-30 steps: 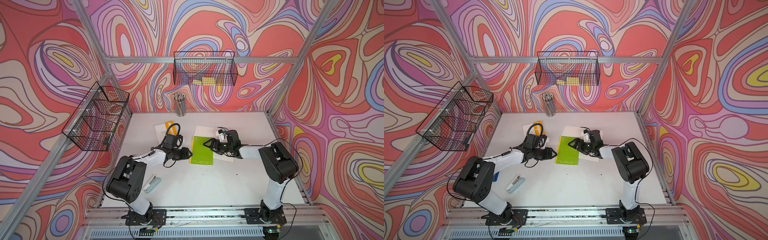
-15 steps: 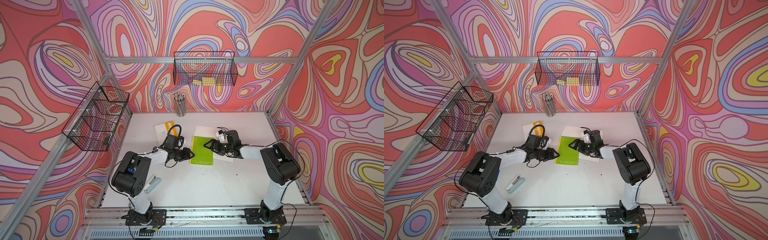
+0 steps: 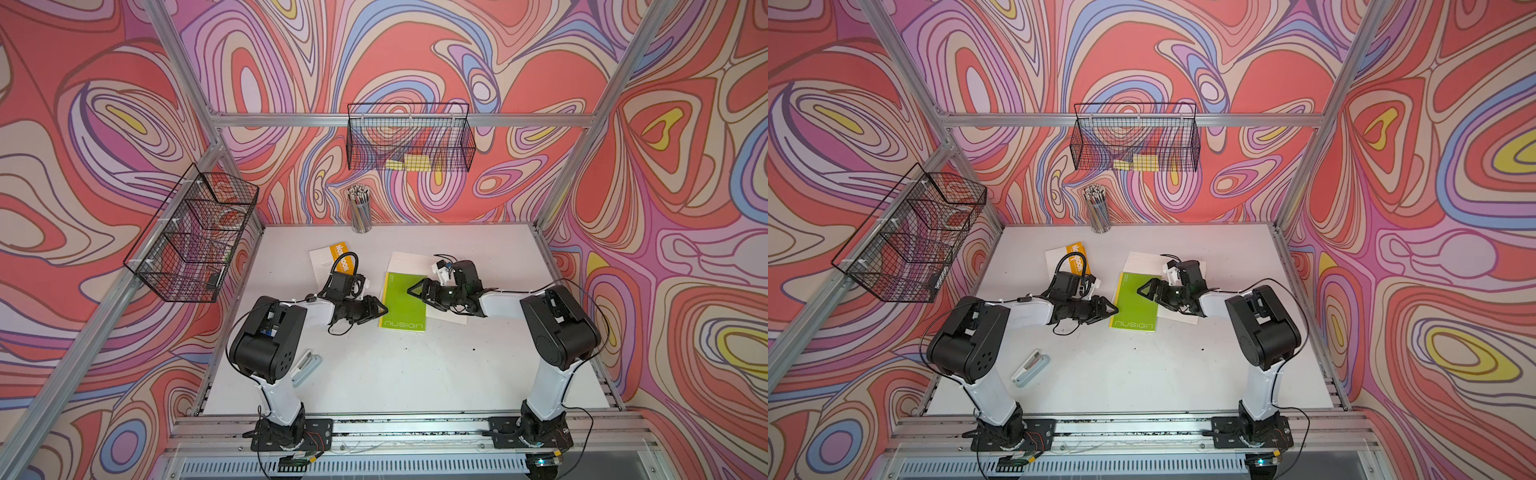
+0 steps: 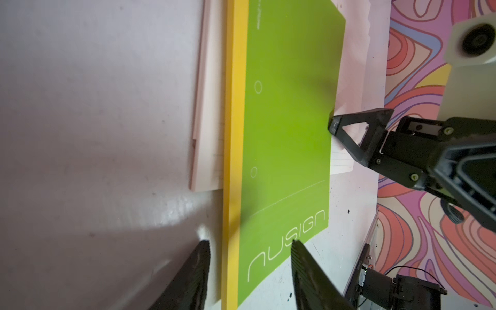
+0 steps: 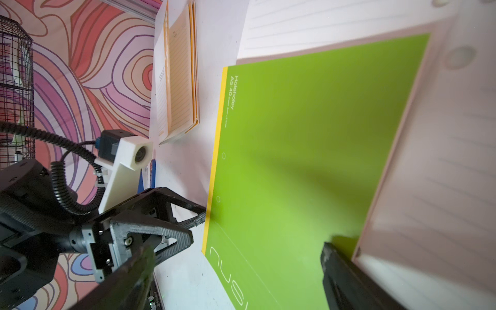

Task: Close the notebook
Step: Pick up the notebook at the notebook.

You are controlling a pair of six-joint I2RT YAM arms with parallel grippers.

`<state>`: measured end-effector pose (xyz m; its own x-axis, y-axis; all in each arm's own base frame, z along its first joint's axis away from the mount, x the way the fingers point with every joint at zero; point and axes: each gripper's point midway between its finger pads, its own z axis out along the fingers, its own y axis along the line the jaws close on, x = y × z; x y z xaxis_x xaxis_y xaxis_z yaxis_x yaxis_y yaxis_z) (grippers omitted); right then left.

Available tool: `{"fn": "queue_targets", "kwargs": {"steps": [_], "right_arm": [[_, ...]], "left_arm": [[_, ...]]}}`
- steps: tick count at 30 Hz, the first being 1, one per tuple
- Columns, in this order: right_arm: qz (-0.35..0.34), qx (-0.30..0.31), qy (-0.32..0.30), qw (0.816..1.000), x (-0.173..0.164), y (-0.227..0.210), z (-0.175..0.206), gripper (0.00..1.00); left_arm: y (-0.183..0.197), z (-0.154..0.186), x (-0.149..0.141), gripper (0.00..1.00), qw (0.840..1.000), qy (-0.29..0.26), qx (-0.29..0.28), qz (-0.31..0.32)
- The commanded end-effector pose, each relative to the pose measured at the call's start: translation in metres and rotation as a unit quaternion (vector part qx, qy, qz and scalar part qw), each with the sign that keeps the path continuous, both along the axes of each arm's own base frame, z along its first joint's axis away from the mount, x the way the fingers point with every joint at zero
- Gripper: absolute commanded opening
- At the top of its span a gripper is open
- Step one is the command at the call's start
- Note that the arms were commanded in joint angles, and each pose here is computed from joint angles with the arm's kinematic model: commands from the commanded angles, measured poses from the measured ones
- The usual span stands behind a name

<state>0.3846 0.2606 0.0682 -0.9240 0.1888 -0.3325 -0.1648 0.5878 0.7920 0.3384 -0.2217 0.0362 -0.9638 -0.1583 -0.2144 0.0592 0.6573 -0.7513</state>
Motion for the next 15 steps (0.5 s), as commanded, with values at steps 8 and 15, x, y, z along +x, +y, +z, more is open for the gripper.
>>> {"fn": "queue_targets", "kwargs": {"steps": [8,15], "right_arm": [[-0.001,-0.019,0.039,0.999,-0.0097,-0.0034,-0.0255,0.98],[-0.001,-0.018,0.038,0.999,-0.0087,-0.0027,-0.0256,0.98]], "left_arm": [[-0.0072,-0.0093,-0.0016,0.51,0.997,0.028,-0.067,-0.003],[-0.0101,-0.0121,-0.0019,0.48,0.996,0.037,-0.083,-0.005]]}}
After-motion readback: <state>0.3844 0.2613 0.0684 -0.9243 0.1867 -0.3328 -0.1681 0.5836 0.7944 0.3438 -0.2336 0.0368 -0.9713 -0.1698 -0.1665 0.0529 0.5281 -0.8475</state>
